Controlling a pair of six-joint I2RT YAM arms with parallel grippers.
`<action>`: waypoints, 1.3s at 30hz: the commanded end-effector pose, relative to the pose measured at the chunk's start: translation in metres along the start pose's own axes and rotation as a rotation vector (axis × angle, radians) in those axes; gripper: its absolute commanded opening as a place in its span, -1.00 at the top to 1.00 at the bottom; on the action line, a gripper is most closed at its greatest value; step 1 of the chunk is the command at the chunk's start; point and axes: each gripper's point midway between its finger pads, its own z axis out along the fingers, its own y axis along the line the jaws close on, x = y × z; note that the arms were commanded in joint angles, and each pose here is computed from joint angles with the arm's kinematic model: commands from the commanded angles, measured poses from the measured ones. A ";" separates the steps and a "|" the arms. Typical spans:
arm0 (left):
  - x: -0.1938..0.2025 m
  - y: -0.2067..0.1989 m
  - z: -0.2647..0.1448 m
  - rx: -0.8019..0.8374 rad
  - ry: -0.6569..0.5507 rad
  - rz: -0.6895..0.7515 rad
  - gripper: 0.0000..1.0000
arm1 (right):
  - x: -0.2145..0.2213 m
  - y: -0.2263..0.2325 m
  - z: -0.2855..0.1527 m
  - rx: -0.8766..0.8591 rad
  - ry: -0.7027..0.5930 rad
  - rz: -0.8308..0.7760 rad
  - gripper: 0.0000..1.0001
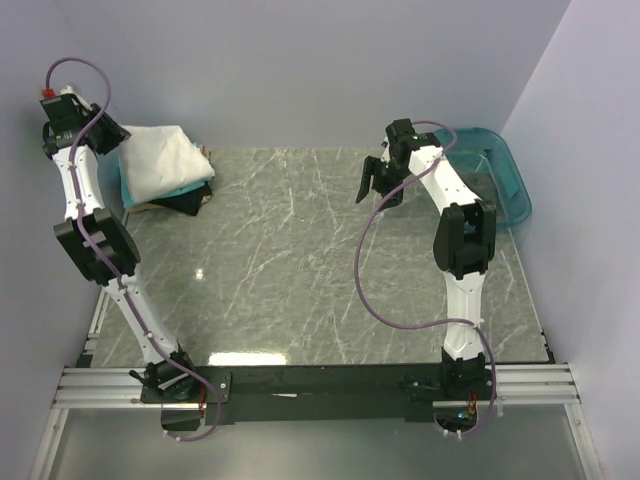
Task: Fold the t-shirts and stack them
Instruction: Neatly place the folded tshirt to the corner, then reset both grippers
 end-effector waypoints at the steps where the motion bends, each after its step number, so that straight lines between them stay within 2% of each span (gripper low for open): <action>1: -0.025 0.006 0.000 -0.049 -0.104 0.034 -0.05 | -0.011 0.015 -0.020 -0.029 -0.061 -0.039 -0.47; 2: -0.031 0.004 -0.003 -0.055 -0.129 0.036 -0.35 | -0.012 0.016 -0.021 -0.031 -0.065 -0.042 -0.47; 3: -0.027 0.010 -0.002 -0.079 -0.131 0.028 -0.86 | -0.012 0.016 -0.020 -0.031 -0.065 -0.042 -0.48; 4: -0.028 0.004 -0.003 -0.074 -0.143 0.035 -0.99 | -0.012 0.016 -0.021 -0.033 -0.064 -0.042 -0.48; 5: -0.038 -0.005 -0.011 -0.062 -0.182 0.050 -0.99 | -0.012 0.016 -0.021 -0.036 -0.065 -0.040 -0.48; 8: -0.029 -0.021 -0.016 -0.065 -0.185 0.087 -0.99 | -0.011 0.017 -0.020 -0.039 -0.064 -0.040 -0.49; 11: -0.008 -0.034 -0.015 -0.083 -0.146 0.117 -0.99 | -0.007 0.015 -0.022 -0.042 -0.070 -0.036 -0.49; 16: 0.048 -0.055 -0.014 -0.125 -0.054 0.171 -0.99 | -0.006 0.015 -0.030 -0.046 -0.110 -0.045 -0.49; 17: 0.048 -0.063 -0.022 -0.126 -0.068 0.173 -0.99 | -0.002 0.012 -0.028 -0.037 -0.104 -0.044 -0.49; 18: 0.068 -0.068 -0.019 -0.124 -0.038 0.179 -0.99 | -0.003 0.012 -0.028 -0.038 -0.114 -0.047 -0.49; 20: 0.076 -0.078 -0.029 -0.144 -0.049 0.197 -0.99 | 0.000 0.011 -0.030 -0.034 -0.124 -0.049 -0.49; 22: 0.100 -0.088 -0.031 -0.149 -0.014 0.211 -0.99 | 0.000 0.011 -0.036 -0.035 -0.144 -0.060 -0.49; 27: 0.153 -0.128 -0.045 -0.073 0.076 0.173 -0.99 | 0.005 0.007 -0.037 -0.026 -0.188 -0.087 -0.49; 29: 0.162 -0.135 -0.053 -0.058 0.084 0.164 -0.99 | 0.008 0.003 -0.041 -0.019 -0.212 -0.092 -0.49; 30: 0.188 -0.153 -0.057 -0.034 0.121 0.187 -0.99 | 0.005 0.004 -0.043 -0.026 -0.240 -0.098 -0.49; 33: 0.222 -0.175 -0.070 0.002 0.171 0.209 -0.99 | 0.006 0.003 -0.053 -0.030 -0.299 -0.106 -0.49; 39: 0.270 -0.205 -0.099 0.054 0.242 0.270 -0.99 | 0.013 0.002 -0.065 -0.045 -0.381 -0.116 -0.49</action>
